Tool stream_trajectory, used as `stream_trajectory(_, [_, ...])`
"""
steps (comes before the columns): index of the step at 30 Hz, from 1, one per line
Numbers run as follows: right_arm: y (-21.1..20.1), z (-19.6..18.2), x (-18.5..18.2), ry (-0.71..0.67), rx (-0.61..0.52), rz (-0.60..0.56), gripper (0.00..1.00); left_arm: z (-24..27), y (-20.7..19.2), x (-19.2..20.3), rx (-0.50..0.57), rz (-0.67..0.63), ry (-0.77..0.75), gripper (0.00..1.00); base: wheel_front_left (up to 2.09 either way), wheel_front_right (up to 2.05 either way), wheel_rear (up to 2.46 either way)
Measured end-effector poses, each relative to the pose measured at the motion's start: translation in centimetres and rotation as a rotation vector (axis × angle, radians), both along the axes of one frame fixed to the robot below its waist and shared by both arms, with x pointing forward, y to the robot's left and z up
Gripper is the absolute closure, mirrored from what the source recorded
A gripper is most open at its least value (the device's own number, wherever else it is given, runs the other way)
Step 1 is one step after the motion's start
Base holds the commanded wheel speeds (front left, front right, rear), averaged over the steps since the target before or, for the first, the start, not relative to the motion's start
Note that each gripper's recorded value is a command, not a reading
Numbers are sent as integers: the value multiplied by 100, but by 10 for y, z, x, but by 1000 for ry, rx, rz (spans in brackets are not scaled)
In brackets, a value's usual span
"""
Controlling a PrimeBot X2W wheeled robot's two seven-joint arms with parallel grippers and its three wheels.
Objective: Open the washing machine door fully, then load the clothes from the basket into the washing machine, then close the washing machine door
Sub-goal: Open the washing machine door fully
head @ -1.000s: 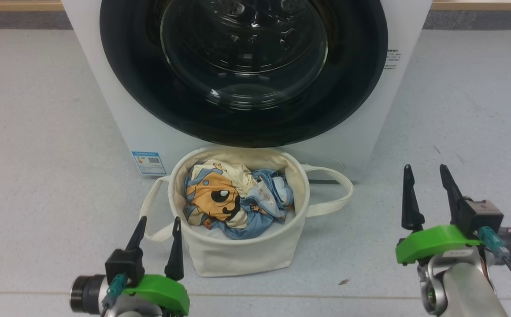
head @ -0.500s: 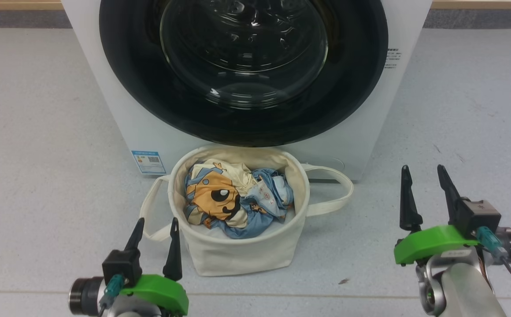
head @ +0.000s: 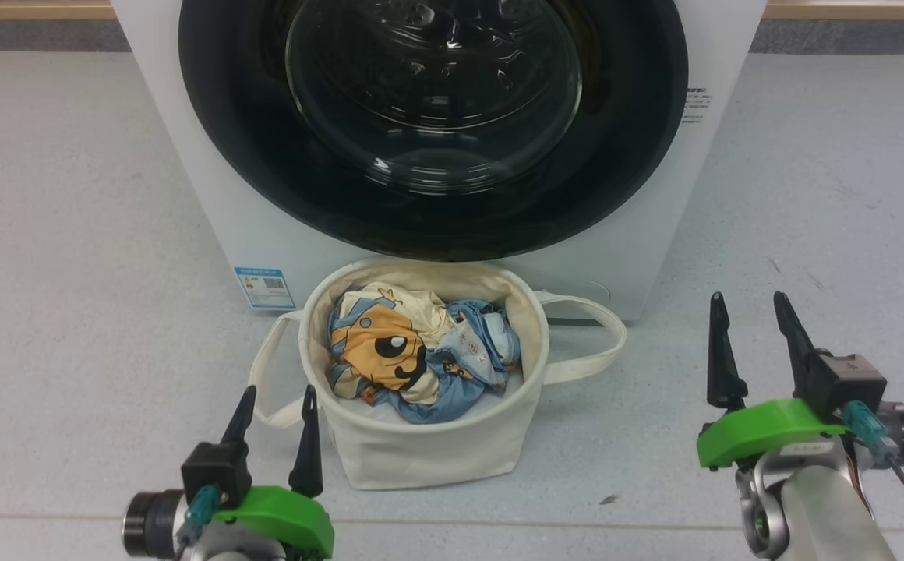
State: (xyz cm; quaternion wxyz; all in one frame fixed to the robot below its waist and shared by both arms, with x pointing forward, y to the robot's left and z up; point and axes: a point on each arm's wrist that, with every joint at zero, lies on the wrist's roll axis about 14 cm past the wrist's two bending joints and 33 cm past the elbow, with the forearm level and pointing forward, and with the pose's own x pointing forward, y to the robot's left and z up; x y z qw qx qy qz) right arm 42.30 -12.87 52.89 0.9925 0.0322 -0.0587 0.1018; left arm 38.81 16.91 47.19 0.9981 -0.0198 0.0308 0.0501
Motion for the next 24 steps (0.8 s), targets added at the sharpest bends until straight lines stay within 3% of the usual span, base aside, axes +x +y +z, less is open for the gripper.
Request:
stream_trajectory(10, [1, -2, 1, 5, 0, 4, 0, -2, -10, 0, 40, -47, 5, 0, 5, 80, -85])
stream_trajectory(24, [5, -5, 2, 13, -1, 13, 0, 2, -6, 3, 30, -35, -7, 0, 89, 141, -230])
